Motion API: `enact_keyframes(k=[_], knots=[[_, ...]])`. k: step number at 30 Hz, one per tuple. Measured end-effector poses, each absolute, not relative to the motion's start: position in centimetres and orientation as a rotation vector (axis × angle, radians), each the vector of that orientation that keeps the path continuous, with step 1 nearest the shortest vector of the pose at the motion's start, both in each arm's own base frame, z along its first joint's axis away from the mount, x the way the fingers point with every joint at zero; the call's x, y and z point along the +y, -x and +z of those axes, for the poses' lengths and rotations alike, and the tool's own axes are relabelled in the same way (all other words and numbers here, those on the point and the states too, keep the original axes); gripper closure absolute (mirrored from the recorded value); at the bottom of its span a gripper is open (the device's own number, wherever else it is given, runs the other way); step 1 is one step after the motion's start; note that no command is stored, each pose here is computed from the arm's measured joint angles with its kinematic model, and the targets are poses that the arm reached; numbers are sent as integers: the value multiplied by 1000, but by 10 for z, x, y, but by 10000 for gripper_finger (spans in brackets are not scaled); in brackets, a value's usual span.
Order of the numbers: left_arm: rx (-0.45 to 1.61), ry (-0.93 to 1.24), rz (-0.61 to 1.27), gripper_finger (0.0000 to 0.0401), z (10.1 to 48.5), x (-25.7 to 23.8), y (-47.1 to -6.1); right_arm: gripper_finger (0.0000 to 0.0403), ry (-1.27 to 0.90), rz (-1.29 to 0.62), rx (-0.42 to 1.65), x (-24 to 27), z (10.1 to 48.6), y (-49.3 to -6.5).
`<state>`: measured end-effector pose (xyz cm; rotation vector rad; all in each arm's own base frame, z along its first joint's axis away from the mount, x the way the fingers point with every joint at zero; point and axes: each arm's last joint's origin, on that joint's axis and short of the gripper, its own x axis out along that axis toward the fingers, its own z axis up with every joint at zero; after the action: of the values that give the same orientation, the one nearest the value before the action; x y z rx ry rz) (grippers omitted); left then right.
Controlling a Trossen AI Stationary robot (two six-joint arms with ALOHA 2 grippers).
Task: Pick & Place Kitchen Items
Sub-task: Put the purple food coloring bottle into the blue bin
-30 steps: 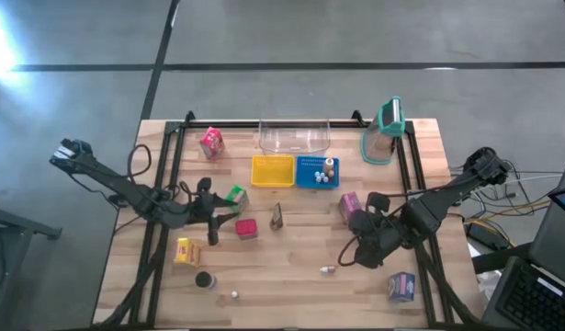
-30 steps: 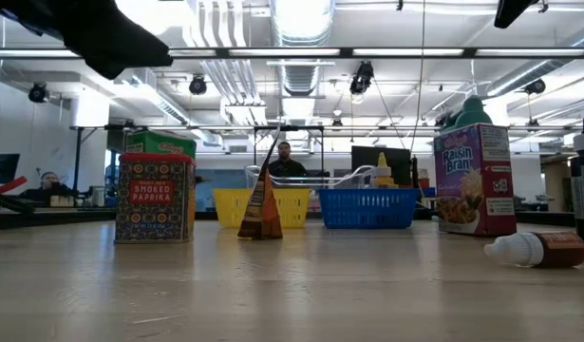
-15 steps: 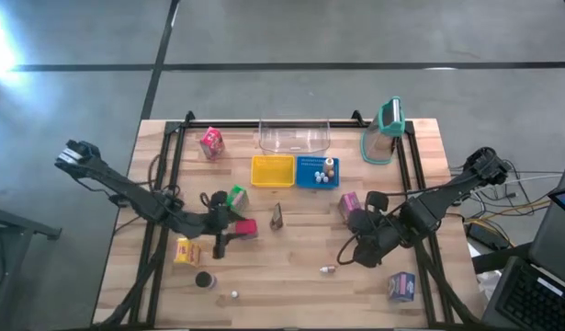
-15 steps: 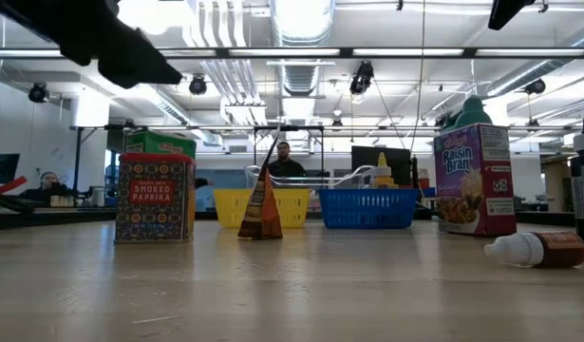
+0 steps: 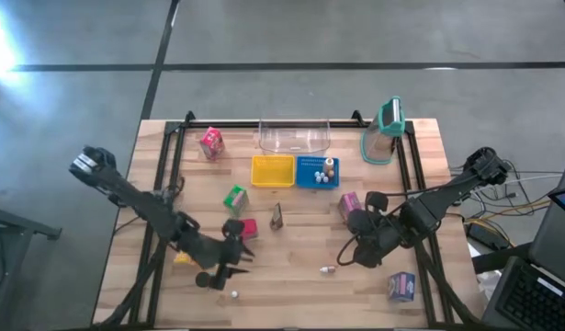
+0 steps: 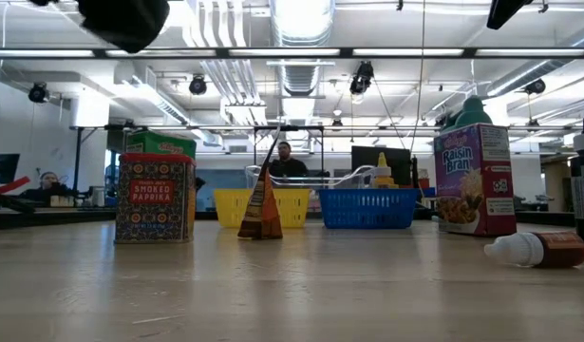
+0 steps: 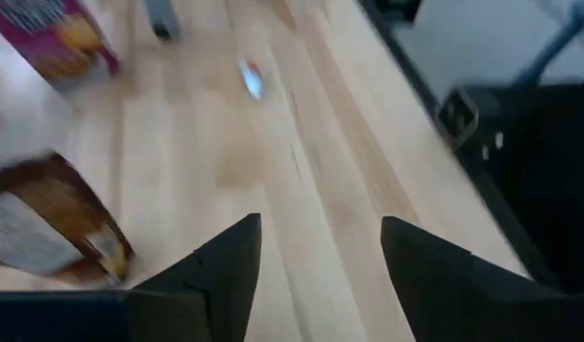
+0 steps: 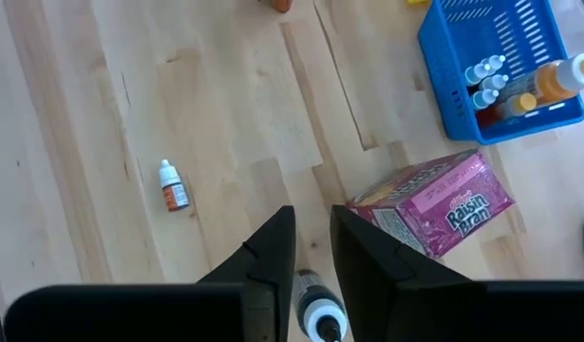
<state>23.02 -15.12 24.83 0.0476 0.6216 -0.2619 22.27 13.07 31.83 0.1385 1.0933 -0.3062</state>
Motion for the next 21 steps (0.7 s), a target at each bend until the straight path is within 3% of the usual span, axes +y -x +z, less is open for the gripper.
enact_keyframes(k=[9, 21], knots=[[912, 8, -216, 185, 248, -183, -227, 365, -120, -302, 1092, 131, 317, -223], [986, 58, -251, 185, 246, -208, -220, 355, -116, -312, 1096, 129, 313, -223]])
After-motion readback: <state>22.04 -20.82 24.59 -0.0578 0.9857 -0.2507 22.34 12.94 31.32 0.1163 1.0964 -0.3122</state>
